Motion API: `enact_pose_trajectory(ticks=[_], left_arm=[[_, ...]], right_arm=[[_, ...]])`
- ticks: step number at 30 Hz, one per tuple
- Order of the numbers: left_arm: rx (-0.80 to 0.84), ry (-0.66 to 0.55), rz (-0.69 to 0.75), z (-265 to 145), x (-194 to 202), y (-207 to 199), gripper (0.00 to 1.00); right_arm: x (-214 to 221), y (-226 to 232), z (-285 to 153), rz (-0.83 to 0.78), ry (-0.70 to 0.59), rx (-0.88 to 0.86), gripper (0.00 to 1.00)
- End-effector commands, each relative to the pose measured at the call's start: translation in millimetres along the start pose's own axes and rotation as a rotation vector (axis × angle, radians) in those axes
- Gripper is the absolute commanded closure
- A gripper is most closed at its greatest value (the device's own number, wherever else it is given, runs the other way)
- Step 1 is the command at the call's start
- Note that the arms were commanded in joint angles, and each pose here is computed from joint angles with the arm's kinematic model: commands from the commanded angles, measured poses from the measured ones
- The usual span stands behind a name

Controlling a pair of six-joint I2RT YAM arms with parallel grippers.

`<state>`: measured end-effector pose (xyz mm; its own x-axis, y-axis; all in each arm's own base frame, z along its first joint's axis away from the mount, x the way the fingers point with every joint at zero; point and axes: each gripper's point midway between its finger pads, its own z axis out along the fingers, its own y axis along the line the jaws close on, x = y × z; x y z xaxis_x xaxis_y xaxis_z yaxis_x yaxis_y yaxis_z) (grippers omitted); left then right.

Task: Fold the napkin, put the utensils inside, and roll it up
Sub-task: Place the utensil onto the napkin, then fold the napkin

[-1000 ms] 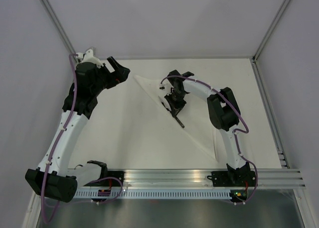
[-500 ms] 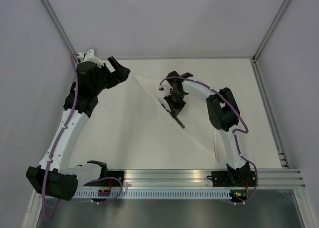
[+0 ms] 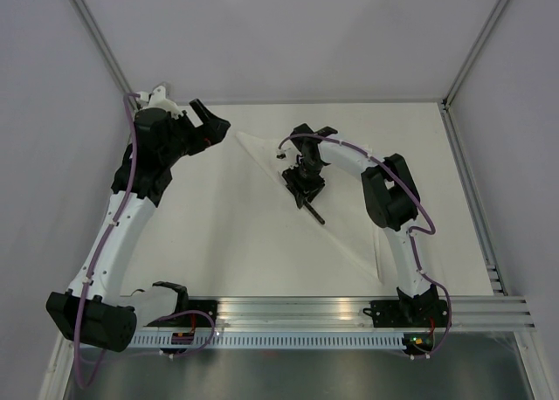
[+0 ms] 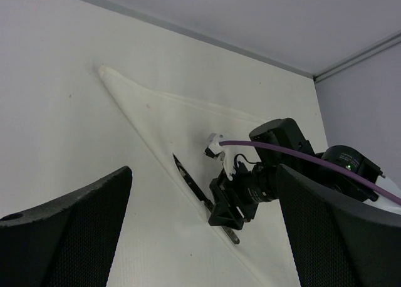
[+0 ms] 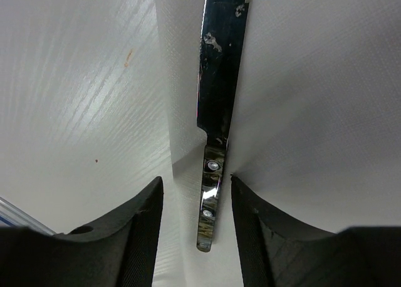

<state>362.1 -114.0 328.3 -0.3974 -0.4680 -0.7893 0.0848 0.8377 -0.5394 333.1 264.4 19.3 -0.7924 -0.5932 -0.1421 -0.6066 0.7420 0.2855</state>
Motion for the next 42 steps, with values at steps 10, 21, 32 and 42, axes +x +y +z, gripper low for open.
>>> enact_pose_trajectory(ticks=[10, 21, 32, 42], left_arm=[[0.288, 0.019, 0.257, 8, 46, -82, 0.0], [0.498, 0.076, 0.685, -6, 220, -147, 0.03], [0.696, 0.263, 0.975, -38, 375, -177, 0.19], [0.794, 0.296, 1.169, -44, 451, -203, 0.23]], right_arm=[[-44, -46, -145, 0.172, -0.381, -0.024, 0.45], [3, -158, -241, 0.459, -0.698, -0.001, 0.46], [17, -177, -238, 0.494, -0.705, 0.047, 0.46], [17, -178, -236, 0.496, -0.705, 0.04, 0.46]])
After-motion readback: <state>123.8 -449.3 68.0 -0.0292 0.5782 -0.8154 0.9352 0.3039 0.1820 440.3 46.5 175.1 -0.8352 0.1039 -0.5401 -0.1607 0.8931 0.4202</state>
